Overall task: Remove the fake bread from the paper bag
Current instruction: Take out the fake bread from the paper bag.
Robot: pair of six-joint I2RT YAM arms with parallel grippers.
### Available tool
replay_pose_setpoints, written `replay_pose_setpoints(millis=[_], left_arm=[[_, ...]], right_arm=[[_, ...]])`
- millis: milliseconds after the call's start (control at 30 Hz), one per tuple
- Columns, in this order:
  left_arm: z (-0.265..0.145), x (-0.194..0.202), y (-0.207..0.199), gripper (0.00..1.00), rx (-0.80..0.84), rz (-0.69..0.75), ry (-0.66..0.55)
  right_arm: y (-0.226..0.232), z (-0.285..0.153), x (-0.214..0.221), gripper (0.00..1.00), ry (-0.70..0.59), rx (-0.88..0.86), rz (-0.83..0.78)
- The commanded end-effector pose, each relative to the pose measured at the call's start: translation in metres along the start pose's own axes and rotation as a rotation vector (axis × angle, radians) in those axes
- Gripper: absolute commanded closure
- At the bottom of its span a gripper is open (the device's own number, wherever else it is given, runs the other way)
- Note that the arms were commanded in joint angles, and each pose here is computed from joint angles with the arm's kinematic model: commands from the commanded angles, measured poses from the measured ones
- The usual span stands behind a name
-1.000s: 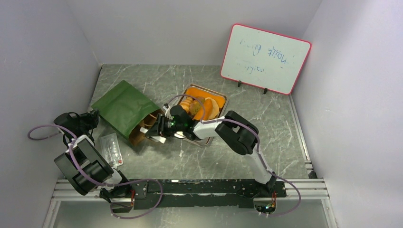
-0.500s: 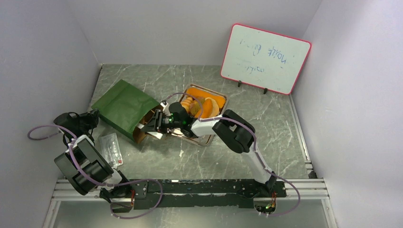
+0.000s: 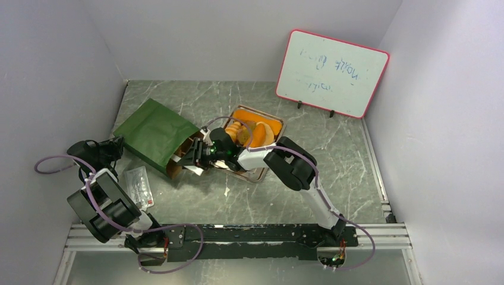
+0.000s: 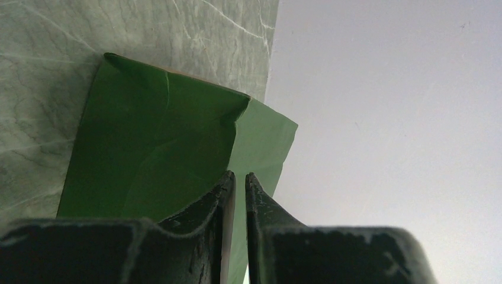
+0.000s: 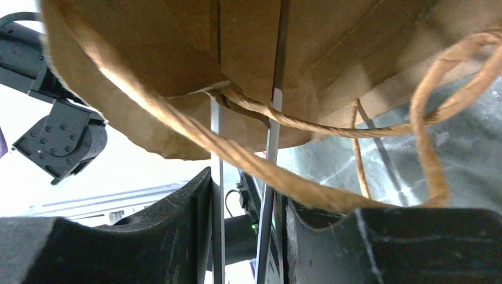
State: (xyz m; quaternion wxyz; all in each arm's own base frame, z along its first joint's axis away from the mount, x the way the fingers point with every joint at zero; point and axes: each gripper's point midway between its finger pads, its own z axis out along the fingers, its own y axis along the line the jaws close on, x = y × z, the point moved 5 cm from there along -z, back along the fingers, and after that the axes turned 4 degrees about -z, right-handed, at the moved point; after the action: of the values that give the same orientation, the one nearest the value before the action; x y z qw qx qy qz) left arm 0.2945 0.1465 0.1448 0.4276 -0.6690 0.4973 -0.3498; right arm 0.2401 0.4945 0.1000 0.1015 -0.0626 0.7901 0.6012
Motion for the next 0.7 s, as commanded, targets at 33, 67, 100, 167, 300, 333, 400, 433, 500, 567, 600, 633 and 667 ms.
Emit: replay_pose_setpoints(millis=[33, 67, 100, 167, 300, 333, 400, 433, 500, 567, 600, 633, 667], left_arm=[[0.002, 0.000, -0.016, 0.93, 0.058, 0.047, 0.023], [0.002, 0.001, -0.015, 0.93, 0.058, 0.048, 0.026], [0.002, 0.001, -0.015, 0.93, 0.055, 0.048, 0.027], [0.002, 0.001, -0.014, 0.93, 0.054, 0.049, 0.026], [0.003, 0.001, -0.013, 0.93, 0.050, 0.055, 0.030], [0.004, 0.001, -0.013, 0.93, 0.050, 0.055, 0.031], [0.005, 0.002, -0.012, 0.93, 0.047, 0.058, 0.035], [0.005, 0.002, -0.012, 0.93, 0.047, 0.059, 0.035], [0.006, 0.003, -0.012, 0.93, 0.045, 0.063, 0.040], [0.007, 0.004, -0.011, 0.93, 0.045, 0.065, 0.045], [0.008, 0.004, -0.011, 0.93, 0.044, 0.065, 0.048], [0.008, 0.004, -0.010, 0.93, 0.044, 0.065, 0.051], [0.009, 0.004, -0.010, 0.93, 0.044, 0.065, 0.052]], right_arm=[[0.008, -0.005, 0.000, 0.62, 0.003, -0.019, -0.036], [0.009, -0.004, 0.000, 0.62, 0.006, -0.025, -0.036], [0.009, -0.002, -0.001, 0.62, 0.006, -0.032, -0.035], [0.010, 0.002, -0.003, 0.62, 0.006, -0.035, -0.036], [0.012, 0.008, -0.008, 0.61, 0.007, -0.047, -0.042], [0.012, 0.010, -0.009, 0.61, 0.009, -0.047, -0.042], [0.011, 0.015, -0.011, 0.61, 0.013, -0.044, -0.043], [0.010, 0.017, -0.012, 0.61, 0.013, -0.044, -0.040], [0.009, 0.020, -0.012, 0.60, 0.016, -0.049, -0.037], [0.008, 0.023, -0.014, 0.60, 0.014, -0.049, -0.036], [0.007, 0.025, -0.014, 0.60, 0.016, -0.047, -0.035], [0.007, 0.027, -0.015, 0.59, 0.017, -0.048, -0.036], [0.005, 0.028, -0.016, 0.59, 0.018, -0.048, -0.034]])
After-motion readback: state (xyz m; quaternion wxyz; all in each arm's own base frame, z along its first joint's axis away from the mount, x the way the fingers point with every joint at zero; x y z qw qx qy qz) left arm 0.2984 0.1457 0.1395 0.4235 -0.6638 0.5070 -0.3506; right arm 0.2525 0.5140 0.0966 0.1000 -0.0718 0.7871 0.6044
